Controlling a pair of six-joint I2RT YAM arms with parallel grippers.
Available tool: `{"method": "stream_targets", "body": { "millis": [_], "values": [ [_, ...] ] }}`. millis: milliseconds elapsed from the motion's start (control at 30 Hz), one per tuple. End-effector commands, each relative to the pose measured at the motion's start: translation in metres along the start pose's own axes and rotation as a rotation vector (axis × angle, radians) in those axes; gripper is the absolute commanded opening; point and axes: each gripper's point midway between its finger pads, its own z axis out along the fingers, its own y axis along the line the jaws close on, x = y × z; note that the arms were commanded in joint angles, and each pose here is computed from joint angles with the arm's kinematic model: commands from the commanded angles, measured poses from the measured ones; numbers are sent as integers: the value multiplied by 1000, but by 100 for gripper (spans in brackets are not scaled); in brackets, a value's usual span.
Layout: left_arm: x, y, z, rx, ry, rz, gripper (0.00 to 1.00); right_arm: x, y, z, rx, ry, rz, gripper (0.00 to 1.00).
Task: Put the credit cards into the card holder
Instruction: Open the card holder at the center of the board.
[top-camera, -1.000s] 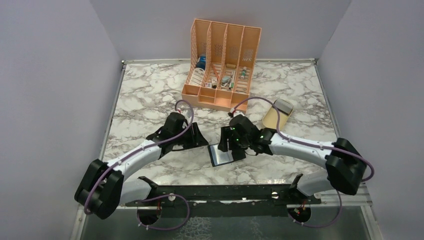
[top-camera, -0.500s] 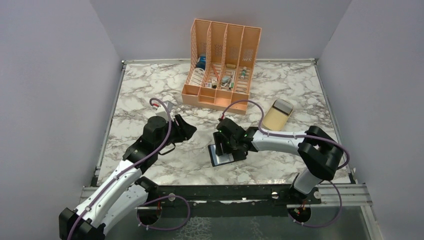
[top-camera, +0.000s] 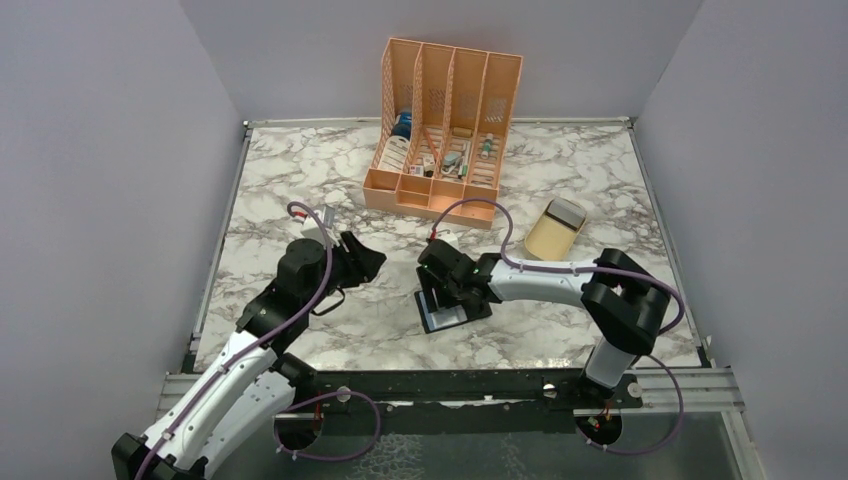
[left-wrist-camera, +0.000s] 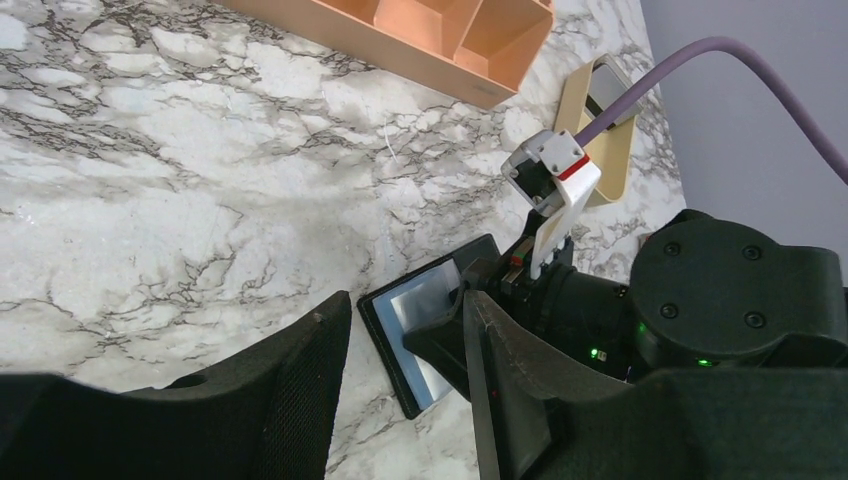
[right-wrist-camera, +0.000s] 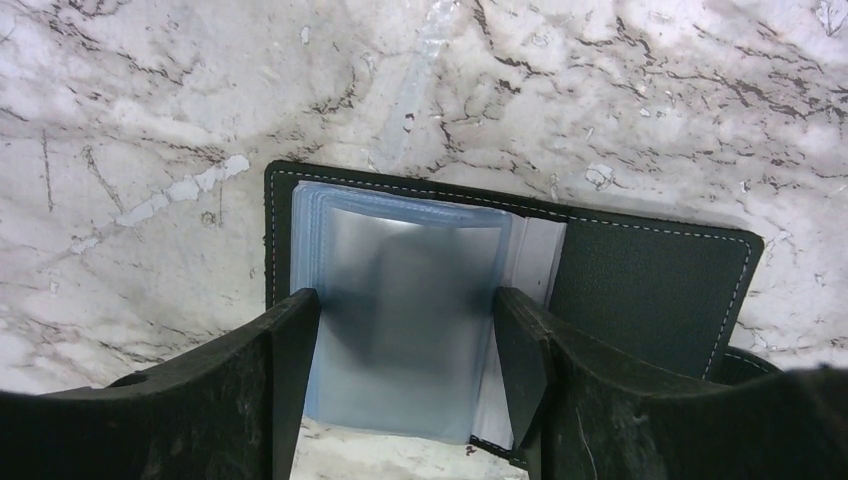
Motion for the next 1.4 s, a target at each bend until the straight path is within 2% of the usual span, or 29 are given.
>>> {"method": "stream_targets", "body": {
  "millis": [0, 267, 667, 867, 1133, 1367],
  "values": [
    [-4, 6, -6, -23, -38, -2, 48, 6, -11, 13, 97, 5, -24, 64],
    [5, 13, -3, -29, -17, 28, 49, 2, -8, 13, 74, -23, -13, 54],
    [77, 21, 30, 30, 240, -91, 43, 1, 1, 9, 1, -62, 69, 41],
    [96, 17, 40, 65, 329, -130, 42, -10, 20, -3, -161, -124, 159, 37],
    [114, 14, 51, 91, 425, -162, 37, -20, 20, -17, -296, -192, 292, 32],
    [116, -10, 58, 217, 461, -218, 47, -15, 13, -20, -316, -203, 341, 31]
  ]
}}
